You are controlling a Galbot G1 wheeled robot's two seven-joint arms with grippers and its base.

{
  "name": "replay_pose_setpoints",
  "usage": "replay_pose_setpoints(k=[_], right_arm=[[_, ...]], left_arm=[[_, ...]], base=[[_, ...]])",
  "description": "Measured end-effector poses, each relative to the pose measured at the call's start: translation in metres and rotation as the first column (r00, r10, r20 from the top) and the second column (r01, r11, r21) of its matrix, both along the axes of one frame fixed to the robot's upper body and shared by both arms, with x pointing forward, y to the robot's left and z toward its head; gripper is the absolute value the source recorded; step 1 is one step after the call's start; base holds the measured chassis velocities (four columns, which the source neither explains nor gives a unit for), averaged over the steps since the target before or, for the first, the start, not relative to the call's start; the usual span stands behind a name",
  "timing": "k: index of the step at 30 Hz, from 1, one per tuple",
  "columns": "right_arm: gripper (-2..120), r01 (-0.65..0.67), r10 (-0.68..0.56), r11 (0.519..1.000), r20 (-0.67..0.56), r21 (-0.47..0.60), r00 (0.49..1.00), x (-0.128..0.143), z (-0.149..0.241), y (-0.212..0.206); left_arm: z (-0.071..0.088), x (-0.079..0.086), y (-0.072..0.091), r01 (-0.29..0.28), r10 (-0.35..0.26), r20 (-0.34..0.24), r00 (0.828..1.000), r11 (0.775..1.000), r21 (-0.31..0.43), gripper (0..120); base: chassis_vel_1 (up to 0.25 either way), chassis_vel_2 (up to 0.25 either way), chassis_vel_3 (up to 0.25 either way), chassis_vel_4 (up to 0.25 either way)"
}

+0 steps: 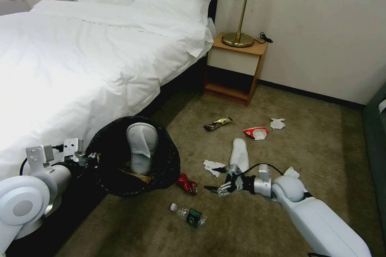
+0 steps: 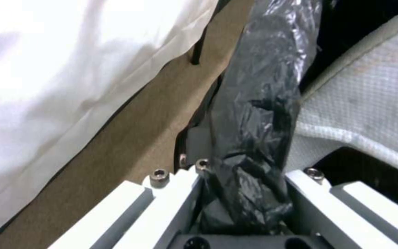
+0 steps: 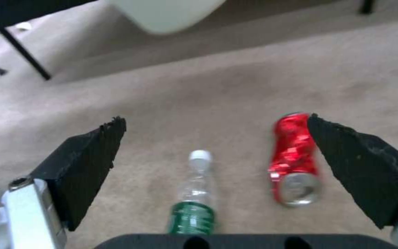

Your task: Pick up the trash bin, then pick up the garbage on the floor and place it into the trash bin.

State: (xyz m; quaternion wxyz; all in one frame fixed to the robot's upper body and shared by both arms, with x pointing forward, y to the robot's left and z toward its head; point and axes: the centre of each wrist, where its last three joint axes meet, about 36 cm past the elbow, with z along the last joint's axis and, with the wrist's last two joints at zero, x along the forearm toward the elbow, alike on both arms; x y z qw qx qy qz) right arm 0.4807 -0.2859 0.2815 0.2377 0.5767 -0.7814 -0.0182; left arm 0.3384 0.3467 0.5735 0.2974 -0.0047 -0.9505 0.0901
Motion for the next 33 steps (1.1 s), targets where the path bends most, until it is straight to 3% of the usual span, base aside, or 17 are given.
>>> replay_pose_setpoints(k=[10, 19, 33], right_arm=[[100, -0.087, 0.084, 0.996, -0.081, -0.026, 0.993, 0.007, -0.028, 0.031], [100, -0.050, 0.036, 0.994, -0.143, -0.094, 0.989, -0.006, -0.057, 0.065], [100, 0.036, -0.084, 0.974, -0.209, -0.225, 0.974, -0.022, -0.082, 0.061]], left_arm=[[0.015, 0.001, -0.001, -0.008, 0.009, 0.031, 0.999, 1.000, -0.012, 0], [0.020, -0.001, -0.005, -0.021, 0.022, 0.032, 0.999, 1.000, -0.008, 0], [0.014, 0.003, -0.016, -0.026, 0.027, 0.018, 0.999, 0.999, -0.028, 0]], base=[[0.000, 0.000, 0.000, 0.000], [0.000, 0.000, 0.000, 0.000], [0.000, 0.000, 0.000, 0.000]])
